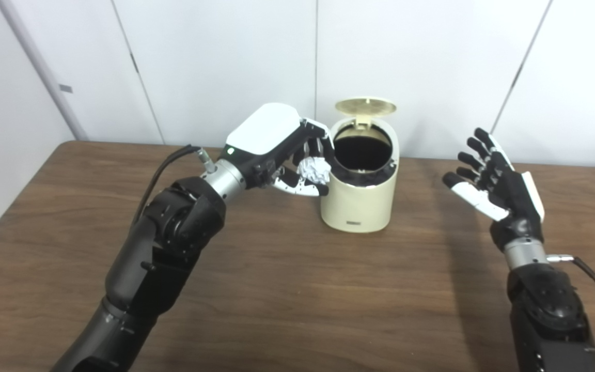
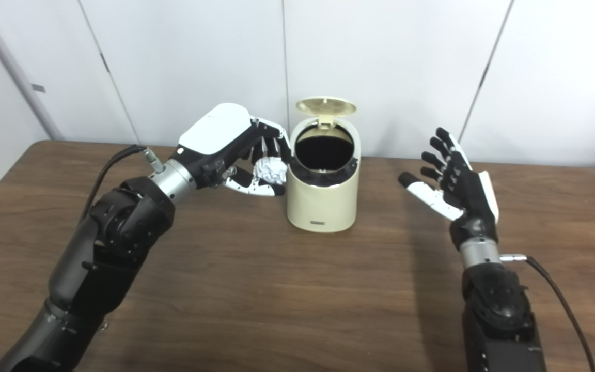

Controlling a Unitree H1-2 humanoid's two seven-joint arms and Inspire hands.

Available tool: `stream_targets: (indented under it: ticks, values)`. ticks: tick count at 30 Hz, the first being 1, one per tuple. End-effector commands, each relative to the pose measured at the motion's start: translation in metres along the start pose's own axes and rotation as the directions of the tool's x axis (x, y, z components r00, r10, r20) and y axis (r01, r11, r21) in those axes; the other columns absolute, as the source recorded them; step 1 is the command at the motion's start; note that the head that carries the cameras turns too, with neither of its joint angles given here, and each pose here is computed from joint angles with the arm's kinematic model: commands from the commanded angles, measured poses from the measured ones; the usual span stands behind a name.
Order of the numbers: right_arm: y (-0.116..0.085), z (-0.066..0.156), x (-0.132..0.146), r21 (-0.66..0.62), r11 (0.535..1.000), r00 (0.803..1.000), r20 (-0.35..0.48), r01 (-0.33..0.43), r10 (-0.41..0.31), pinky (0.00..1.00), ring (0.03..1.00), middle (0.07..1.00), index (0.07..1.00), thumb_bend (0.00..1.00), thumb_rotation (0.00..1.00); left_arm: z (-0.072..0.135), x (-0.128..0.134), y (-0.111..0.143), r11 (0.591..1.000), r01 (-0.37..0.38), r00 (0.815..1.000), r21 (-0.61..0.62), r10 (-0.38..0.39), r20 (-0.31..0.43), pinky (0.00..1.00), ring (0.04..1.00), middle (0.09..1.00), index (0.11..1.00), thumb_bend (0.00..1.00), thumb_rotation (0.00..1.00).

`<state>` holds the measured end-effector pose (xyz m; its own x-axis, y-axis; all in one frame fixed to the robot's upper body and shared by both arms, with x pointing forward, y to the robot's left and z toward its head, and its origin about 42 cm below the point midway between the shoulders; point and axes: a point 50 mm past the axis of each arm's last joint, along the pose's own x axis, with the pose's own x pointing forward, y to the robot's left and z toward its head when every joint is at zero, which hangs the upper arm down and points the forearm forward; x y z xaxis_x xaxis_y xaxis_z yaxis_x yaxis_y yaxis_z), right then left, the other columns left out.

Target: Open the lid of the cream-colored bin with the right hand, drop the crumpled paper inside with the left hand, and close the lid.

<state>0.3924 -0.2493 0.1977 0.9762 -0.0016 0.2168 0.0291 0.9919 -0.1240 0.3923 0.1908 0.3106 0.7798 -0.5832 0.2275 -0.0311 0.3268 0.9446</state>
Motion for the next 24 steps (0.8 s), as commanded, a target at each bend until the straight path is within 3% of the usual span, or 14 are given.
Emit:
stream_targets:
  ticks: [1, 10, 16, 24]
  values:
    - [0.001, 0.019, 0.005, 0.004, 1.0, 0.995, 0.099, -0.001, 0.001, 0.8, 0.86, 0.917, 0.92, 0.78, 0.42, 0.005, 0.012, 0.023, 0.995, -0.085, 0.995, 0.044, 0.083, 0.047, 0.31, 0.372, 0.473, 0.533, 0.5, 0.0]
    - [0.004, 0.015, 0.003, 0.026, 1.0, 0.996, 0.086, -0.006, 0.004, 0.87, 0.884, 0.934, 0.931, 0.73, 0.35, 0.0, 0.02, 0.016, 0.992, -0.122, 0.991, 0.033, 0.12, 0.067, 0.31, 0.372, 0.476, 0.531, 0.5, 0.0]
    - [0.005, 0.016, 0.003, 0.019, 1.0, 0.996, 0.09, -0.001, -0.001, 0.84, 0.869, 0.926, 0.928, 0.75, 0.36, 0.001, 0.029, 0.012, 0.984, -0.176, 0.98, 0.023, 0.173, 0.103, 0.3, 0.368, 0.472, 0.53, 0.5, 0.0]
    - [0.005, 0.015, 0.004, -0.012, 1.0, 0.995, 0.098, 0.006, -0.005, 0.83, 0.864, 0.921, 0.926, 0.74, 0.35, 0.009, 0.046, 0.008, 0.977, -0.214, 0.972, -0.007, 0.213, 0.093, 0.29, 0.362, 0.468, 0.548, 0.49, 0.0]
